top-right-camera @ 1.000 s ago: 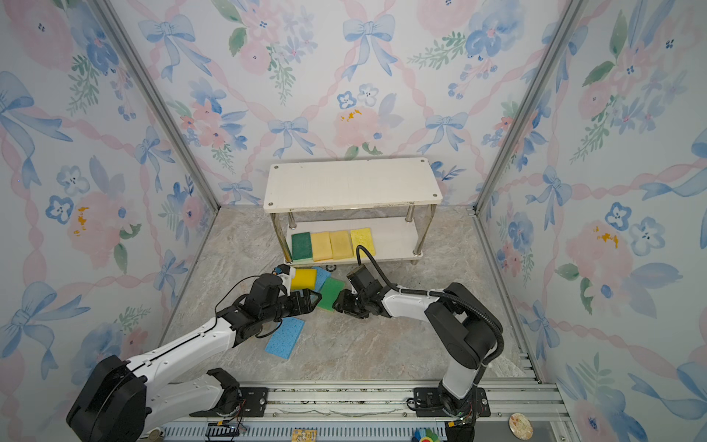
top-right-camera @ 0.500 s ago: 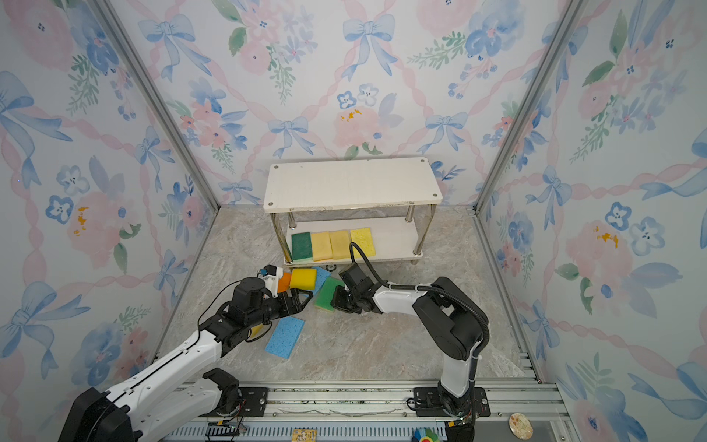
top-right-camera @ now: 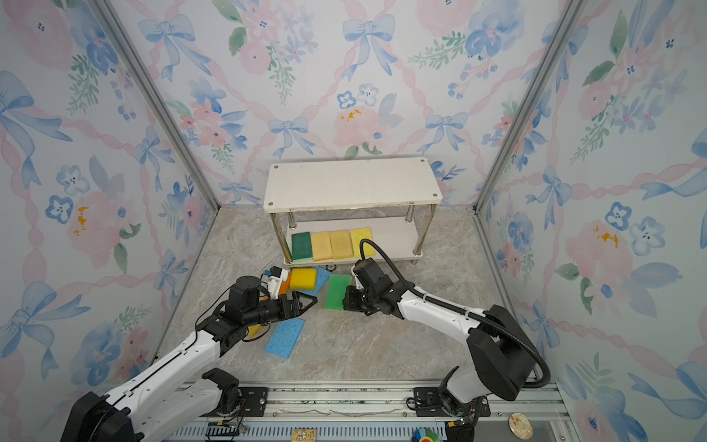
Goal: Place and organize the cleaning sponges onto the shelf
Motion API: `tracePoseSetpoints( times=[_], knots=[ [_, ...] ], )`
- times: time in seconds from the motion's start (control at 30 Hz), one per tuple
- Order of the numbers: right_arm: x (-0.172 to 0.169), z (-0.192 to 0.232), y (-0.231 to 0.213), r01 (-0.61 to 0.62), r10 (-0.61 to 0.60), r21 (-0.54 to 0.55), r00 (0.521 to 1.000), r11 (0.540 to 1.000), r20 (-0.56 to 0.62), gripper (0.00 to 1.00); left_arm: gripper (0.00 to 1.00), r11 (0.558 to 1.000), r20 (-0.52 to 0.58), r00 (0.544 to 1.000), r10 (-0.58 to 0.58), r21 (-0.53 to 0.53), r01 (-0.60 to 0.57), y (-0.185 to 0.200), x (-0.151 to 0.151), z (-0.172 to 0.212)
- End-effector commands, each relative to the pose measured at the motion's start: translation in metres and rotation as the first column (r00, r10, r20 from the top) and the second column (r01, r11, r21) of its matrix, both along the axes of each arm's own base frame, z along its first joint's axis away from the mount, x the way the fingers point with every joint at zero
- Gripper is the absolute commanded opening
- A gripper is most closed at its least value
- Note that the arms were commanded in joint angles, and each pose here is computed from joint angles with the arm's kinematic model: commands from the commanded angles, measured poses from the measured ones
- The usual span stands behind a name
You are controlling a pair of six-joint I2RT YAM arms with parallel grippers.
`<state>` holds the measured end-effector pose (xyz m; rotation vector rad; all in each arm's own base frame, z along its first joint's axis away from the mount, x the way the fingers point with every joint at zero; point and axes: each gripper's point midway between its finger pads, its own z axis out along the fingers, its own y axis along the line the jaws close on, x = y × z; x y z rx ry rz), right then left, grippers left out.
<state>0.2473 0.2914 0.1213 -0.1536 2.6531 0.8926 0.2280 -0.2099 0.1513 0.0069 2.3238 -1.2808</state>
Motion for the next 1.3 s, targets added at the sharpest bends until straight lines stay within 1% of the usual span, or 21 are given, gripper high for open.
tracePoseSetpoints(
  times=[0.0, 0.07, 0.17, 0.3, 0.37, 0.47, 0.57, 0.7, 0.73, 0.8, 0.83, 0.9, 0.93, 0.97, 1.0, 1.03, 1.07, 1.1, 1.17, 1.2, 1.27],
  knots=[
    [-0.029, 0.015, -0.023, -0.149, 0.148, -0.06, 0.989, 0.987, -0.017, 0.04, 0.98, 0.977, 0.045, 0.983, -0.177, -0.116, 0.182, -0.031, -0.015, 0.037],
    [-0.038, 0.043, -0.028, -0.195, 0.196, -0.032, 0.98, 0.98, 0.017, 0.04, 0.98, 0.966, 0.067, 0.974, -0.217, -0.126, 0.224, -0.043, -0.019, 0.049],
    [-0.051, 0.08, -0.031, -0.267, 0.265, 0.015, 0.962, 0.964, 0.065, 0.04, 0.98, 0.953, 0.104, 0.964, -0.244, -0.159, 0.258, -0.055, -0.018, 0.067],
    [-0.069, 0.113, -0.034, -0.34, 0.334, 0.052, 0.938, 0.939, 0.097, 0.05, 0.98, 0.919, 0.144, 0.952, -0.27, -0.256, 0.299, -0.068, -0.018, 0.089],
    [-0.076, 0.123, -0.035, -0.366, 0.358, 0.062, 0.928, 0.929, 0.105, 0.05, 0.98, 0.913, 0.156, 0.951, -0.269, -0.273, 0.303, -0.071, -0.017, 0.094],
    [-0.084, 0.13, -0.037, -0.397, 0.388, 0.079, 0.915, 0.914, 0.109, 0.05, 0.92, 0.912, 0.166, 0.95, -0.265, -0.277, 0.303, -0.076, -0.017, 0.097],
    [-0.087, 0.131, -0.038, -0.399, 0.389, 0.079, 0.914, 0.914, 0.111, 0.05, 0.83, 0.906, 0.178, 0.948, -0.262, -0.293, 0.306, -0.08, -0.018, 0.102],
    [-0.088, 0.129, -0.038, -0.401, 0.392, 0.078, 0.914, 0.913, 0.106, 0.05, 0.67, 0.898, 0.183, 0.95, -0.251, -0.322, 0.299, -0.082, -0.019, 0.107],
    [-0.088, 0.128, -0.038, -0.401, 0.392, 0.076, 0.914, 0.913, 0.105, 0.05, 0.61, 0.898, 0.182, 0.951, -0.251, -0.323, 0.299, -0.082, -0.019, 0.107],
    [-0.086, 0.127, -0.039, -0.396, 0.388, 0.072, 0.915, 0.915, 0.106, 0.05, 0.45, 0.897, 0.184, 0.951, -0.249, -0.327, 0.299, -0.082, -0.02, 0.107],
    [-0.086, 0.127, -0.039, -0.395, 0.387, 0.07, 0.916, 0.916, 0.106, 0.05, 0.35, 0.897, 0.182, 0.951, -0.248, -0.328, 0.297, -0.082, -0.02, 0.107],
    [-0.085, 0.127, -0.039, -0.389, 0.381, 0.07, 0.918, 0.918, 0.105, 0.05, 0.19, 0.898, 0.18, 0.953, -0.244, -0.33, 0.292, -0.082, -0.021, 0.105],
    [-0.084, 0.127, -0.039, -0.387, 0.378, 0.072, 0.92, 0.919, 0.107, 0.06, 0.09, 0.898, 0.176, 0.954, -0.242, -0.331, 0.288, -0.082, -0.02, 0.104],
    [-0.083, 0.127, -0.039, -0.381, 0.372, 0.071, 0.922, 0.922, 0.107, 0.06, 0.03, 0.898, 0.174, 0.955, -0.242, -0.331, 0.288, -0.082, -0.02, 0.104],
    [-0.083, 0.127, -0.039, -0.372, 0.364, 0.07, 0.925, 0.926, 0.105, 0.07, 0.01, 0.898, 0.174, 0.954, -0.243, -0.332, 0.289, -0.083, -0.02, 0.104],
    [-0.081, 0.126, -0.04, -0.36, 0.352, 0.068, 0.93, 0.931, 0.101, 0.11, 0.01, 0.898, 0.173, 0.955, -0.24, -0.334, 0.286, -0.083, -0.02, 0.104],
    [-0.08, 0.126, -0.042, -0.344, 0.337, 0.064, 0.936, 0.937, 0.098, 0.19, 0.01, 0.899, 0.168, 0.957, -0.235, -0.336, 0.28, -0.083, -0.019, 0.104],
    [-0.08, 0.127, -0.043, -0.329, 0.322, 0.064, 0.941, 0.942, 0.1, 0.24, 0.01, 0.901, 0.166, 0.96, -0.226, -0.339, 0.271, -0.082, -0.018, 0.104],
    [-0.077, 0.13, -0.047, -0.281, 0.271, 0.077, 0.956, 0.957, 0.115, 0.3, 0.0, 0.904, 0.156, 0.967, -0.201, -0.351, 0.244, -0.081, -0.014, 0.105],
    [-0.075, 0.133, -0.049, -0.249, 0.238, 0.086, 0.963, 0.965, 0.124, 0.39, 0.0, 0.907, 0.157, 0.972, -0.177, -0.357, 0.223, -0.08, -0.01, 0.107],
    [-0.067, 0.134, -0.06, -0.129, 0.116, 0.098, 0.984, 0.987, 0.132, 0.64, 0.0, 0.918, 0.132, 0.988, -0.083, -0.376, 0.127, -0.073, 0.001, 0.107]
  ],
)
